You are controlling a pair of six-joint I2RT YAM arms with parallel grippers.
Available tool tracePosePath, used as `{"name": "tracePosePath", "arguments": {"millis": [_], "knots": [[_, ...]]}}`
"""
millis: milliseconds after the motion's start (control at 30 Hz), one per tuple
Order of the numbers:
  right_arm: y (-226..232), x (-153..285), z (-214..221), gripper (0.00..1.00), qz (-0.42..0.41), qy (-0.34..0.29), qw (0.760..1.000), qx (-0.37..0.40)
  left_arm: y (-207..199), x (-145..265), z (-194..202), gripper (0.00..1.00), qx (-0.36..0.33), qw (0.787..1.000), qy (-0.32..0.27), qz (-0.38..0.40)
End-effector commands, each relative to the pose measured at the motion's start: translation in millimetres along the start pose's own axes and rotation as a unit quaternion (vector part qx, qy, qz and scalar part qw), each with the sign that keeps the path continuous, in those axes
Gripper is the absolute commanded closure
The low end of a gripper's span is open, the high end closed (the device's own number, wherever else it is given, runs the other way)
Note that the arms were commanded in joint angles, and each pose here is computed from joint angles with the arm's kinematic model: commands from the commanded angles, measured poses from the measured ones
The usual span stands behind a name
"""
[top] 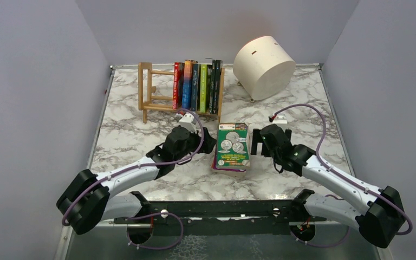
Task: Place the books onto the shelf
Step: Pick up the book from the center of the board.
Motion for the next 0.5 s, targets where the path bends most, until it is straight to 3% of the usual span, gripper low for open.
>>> {"name": "tracePosePath", "arguments": {"millis": [0,467], "knots": [[14.9,0.6,-18.8,0.01,-0.037,-0.029,0.999,0.000,-17.3,-8.0,9.4,0.32,0.028,0.999,0.015,0.043],[34.6,-1.0,-25.5,0.02,-0.088,-0.039,0.995,0.015,-18.9,-21.4,27.9,0.30,0.050,0.996,0.039,0.066]]}}
Point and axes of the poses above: each gripper's point midway between its finger pads, its own x axis back along the fingers, its own y axis along the line the jaws close on, z = x × y, the point moved 1 cm from there along x, back along the fingers, and after that the axes turned 15 degrees about x, right-handed, at the moved point
